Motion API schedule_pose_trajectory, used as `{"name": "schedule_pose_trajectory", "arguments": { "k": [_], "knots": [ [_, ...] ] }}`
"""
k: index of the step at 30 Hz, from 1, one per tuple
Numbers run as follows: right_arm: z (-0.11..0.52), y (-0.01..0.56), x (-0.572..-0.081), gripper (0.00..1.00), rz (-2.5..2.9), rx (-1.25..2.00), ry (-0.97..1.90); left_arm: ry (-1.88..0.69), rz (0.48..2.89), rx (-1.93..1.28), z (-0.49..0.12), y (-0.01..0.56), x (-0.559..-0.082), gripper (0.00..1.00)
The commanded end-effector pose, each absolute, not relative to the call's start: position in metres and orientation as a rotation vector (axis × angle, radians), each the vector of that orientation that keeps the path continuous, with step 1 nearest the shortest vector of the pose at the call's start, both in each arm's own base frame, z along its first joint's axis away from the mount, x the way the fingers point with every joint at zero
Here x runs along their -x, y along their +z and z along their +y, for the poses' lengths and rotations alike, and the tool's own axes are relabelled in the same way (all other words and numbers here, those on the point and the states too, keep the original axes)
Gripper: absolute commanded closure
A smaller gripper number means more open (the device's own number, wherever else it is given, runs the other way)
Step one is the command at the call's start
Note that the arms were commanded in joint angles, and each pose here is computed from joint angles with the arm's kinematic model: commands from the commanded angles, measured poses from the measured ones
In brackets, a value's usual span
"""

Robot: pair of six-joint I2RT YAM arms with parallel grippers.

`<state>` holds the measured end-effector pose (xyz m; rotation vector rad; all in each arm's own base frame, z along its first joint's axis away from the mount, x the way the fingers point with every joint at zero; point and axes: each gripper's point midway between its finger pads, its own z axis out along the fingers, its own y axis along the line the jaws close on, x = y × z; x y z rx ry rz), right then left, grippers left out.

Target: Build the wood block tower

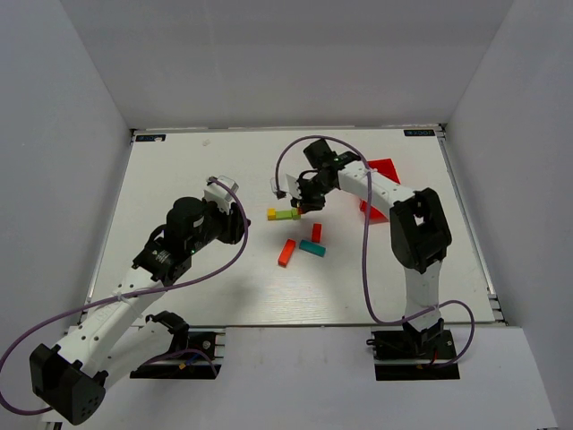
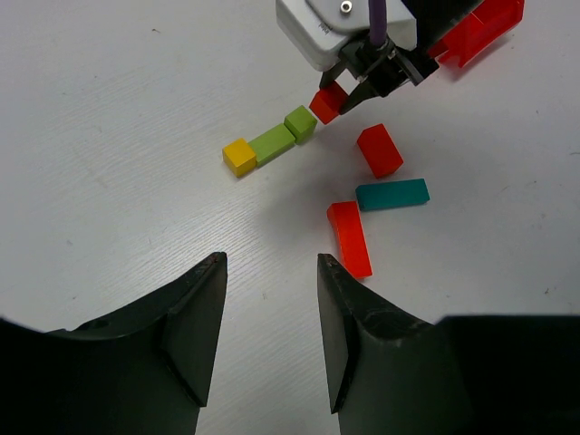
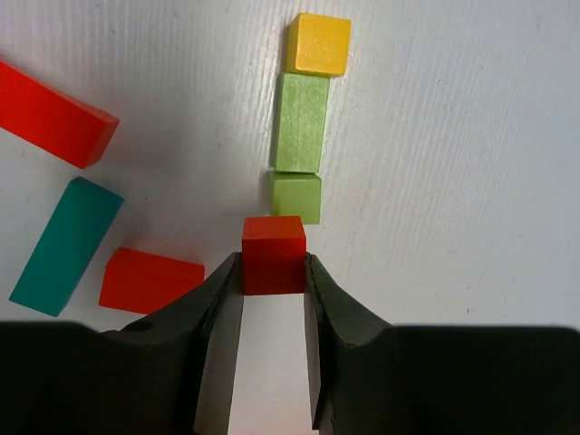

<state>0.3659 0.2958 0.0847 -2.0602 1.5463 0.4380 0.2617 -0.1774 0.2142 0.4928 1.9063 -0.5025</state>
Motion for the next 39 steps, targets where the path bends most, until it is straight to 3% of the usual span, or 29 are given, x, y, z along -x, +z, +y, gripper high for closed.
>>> {"name": "schedule_pose_trajectory", "arguments": {
  "k": [1,39],
  "knots": [
    [0.308,0.103,-0.373,0.94,1.514,2.041,0.389,-0.513,1.869,-0.486,-0.177,0.226,-0.262,0.45],
    [0.322,0.089,-0.381,0.90,1.525,2.075,0.334,-0.515,1.860,-0.485,-0.177,0.229,-0.261,0.45]
  ]
}}
